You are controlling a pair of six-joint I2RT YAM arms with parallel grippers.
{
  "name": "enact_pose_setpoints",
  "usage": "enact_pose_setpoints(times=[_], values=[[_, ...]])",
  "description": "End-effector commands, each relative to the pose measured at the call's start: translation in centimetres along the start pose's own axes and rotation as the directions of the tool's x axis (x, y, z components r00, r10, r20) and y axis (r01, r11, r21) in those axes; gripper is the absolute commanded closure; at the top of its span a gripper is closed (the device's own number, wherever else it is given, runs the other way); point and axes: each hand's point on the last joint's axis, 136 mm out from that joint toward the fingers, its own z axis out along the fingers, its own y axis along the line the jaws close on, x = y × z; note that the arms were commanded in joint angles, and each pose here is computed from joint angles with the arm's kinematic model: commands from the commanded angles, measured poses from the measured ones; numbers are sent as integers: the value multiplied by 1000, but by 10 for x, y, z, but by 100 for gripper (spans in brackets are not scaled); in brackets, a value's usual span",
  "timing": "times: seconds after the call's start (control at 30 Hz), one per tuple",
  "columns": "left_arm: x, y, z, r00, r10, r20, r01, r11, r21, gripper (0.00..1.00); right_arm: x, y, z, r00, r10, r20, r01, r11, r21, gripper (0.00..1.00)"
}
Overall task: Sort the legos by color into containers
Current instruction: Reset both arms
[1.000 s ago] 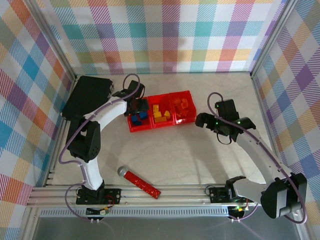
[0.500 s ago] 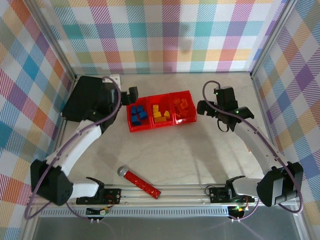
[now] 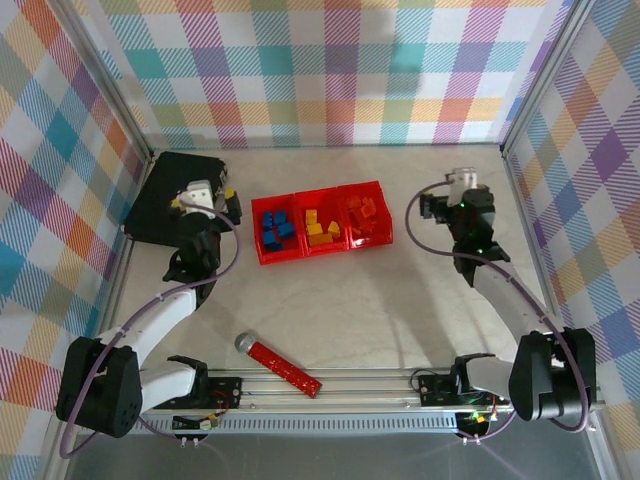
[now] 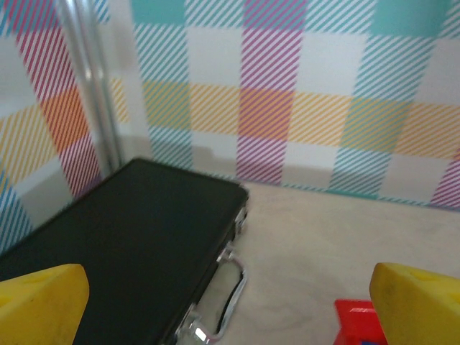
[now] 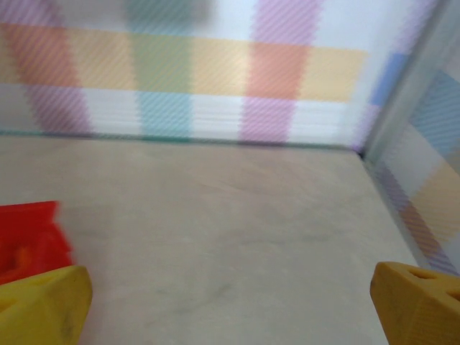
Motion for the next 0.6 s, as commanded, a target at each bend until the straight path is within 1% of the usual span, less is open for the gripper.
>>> enact_pose_setpoints(times=[0.0,0.07,0.1,0.13,0.17,0.2,0.3,0.4,0.43,0.47,0.5,0.53,0.57], values=[[-2,5,-7,991,-130,44,129,991,17,0,28,-19,5,991,136,3,-136,990,33,1],[7,7,-9,993,-118,22,117,993,15,0,59,-16,14,985,167,-42,-165,986,28,1],[10,8,-10,994,-110,14,110,994,11,0,66,-12,19,980,194,-48,-194,981,12,1],[13,9,-10,995,-101,6,101,995,4,0,65,-5,23,975,212,-68,-215,976,-25,1],[17,11,-10,995,-96,-5,96,995,-3,0,64,12,25,980,179,-83,-188,975,-120,1],[19,11,-10,996,-92,-14,92,996,-3,0,63,21,27,984,155,-92,-169,972,-166,1],[28,8,-12,996,-85,-37,85,996,14,0,73,34,17,989,83,-125,-108,972,-210,1],[43,10,-13,994,-93,-53,94,996,14,0,111,24,5,984,83,-155,-106,984,-147,1],[49,11,-13,994,-91,-60,92,996,14,0,109,25,2,986,75,-152,-98,984,-150,1],[55,10,-13,994,-82,-69,83,996,20,0,107,32,0,990,71,-121,-93,977,-191,1],[59,10,-12,995,-71,-76,73,997,19,0,104,33,1,993,90,-78,-104,974,-201,1],[64,10,-10,995,-60,-81,61,998,13,0,102,35,6,995,88,-49,-96,973,-210,1],[68,10,-8,996,-44,-82,45,999,11,0,111,36,15,995,83,-58,-93,973,-209,1]])
